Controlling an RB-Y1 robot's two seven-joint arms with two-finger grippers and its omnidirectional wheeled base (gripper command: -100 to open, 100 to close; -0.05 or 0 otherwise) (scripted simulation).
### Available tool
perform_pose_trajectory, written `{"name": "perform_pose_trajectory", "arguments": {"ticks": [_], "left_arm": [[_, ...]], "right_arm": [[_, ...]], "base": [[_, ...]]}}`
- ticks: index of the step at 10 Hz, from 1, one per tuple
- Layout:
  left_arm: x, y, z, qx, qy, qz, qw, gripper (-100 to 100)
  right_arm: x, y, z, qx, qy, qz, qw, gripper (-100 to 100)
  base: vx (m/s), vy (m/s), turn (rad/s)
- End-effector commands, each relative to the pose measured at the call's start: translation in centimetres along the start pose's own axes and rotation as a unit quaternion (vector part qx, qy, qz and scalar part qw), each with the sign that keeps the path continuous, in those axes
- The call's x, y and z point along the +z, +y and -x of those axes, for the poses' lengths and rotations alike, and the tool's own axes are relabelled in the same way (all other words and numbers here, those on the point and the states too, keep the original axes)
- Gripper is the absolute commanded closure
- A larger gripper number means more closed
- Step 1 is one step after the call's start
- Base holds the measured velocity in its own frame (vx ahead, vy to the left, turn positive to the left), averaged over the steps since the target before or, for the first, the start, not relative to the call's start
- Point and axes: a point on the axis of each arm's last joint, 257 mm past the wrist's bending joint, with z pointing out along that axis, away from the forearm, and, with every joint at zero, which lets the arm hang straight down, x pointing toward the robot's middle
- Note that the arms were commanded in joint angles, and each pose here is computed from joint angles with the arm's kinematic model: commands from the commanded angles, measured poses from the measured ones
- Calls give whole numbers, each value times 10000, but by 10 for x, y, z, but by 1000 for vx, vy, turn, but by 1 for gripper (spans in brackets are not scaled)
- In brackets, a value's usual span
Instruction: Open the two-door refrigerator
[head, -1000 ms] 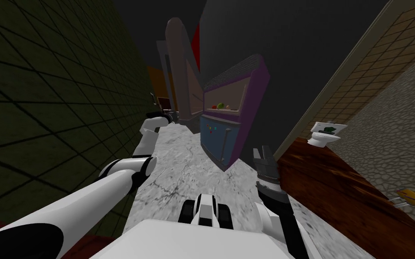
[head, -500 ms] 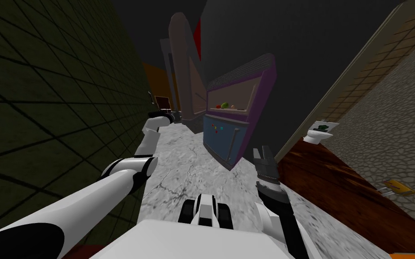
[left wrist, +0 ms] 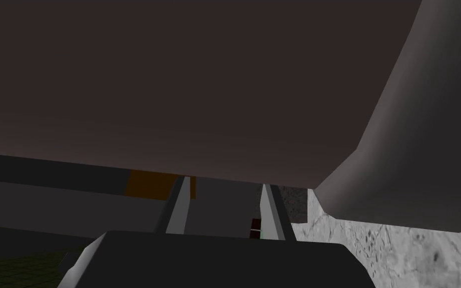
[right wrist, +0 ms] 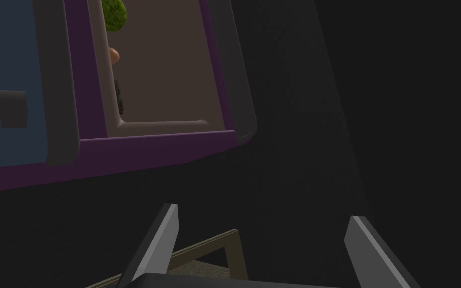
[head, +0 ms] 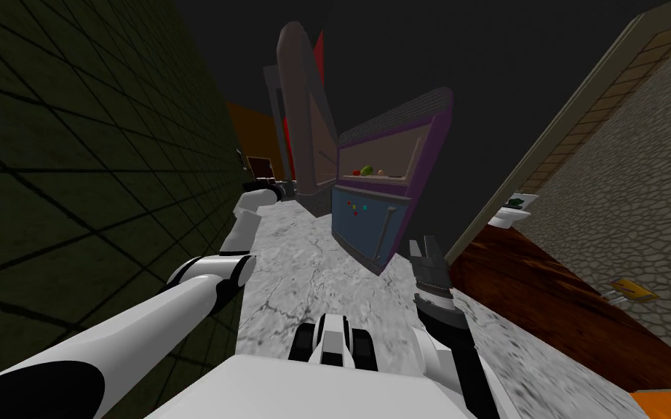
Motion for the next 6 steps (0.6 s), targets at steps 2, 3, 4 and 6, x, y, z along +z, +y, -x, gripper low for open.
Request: {"name": "perform_pose_trajectory", "arguments": {"ticks": [2, 3, 4, 6], "left_arm": [[-3, -12, -25, -17, 290, -115, 9995, 100], [-3, -12, -25, -17, 290, -115, 9995, 100], [-4, -13, -36, -29, 428, -124, 9990, 100], [-6, -14, -47, -40, 566, -133, 9983, 100]], "right_arm": [[0, 0, 0, 0, 0, 0, 10000, 0], [0, 0, 0, 0, 0, 0, 10000, 0], [0, 0, 0, 0, 0, 0, 10000, 0], [0, 0, 0, 0, 0, 0, 10000, 0]], "base": [[40, 308, -53], [72, 281, -45], [99, 348, -43], [71, 295, -52]]}}
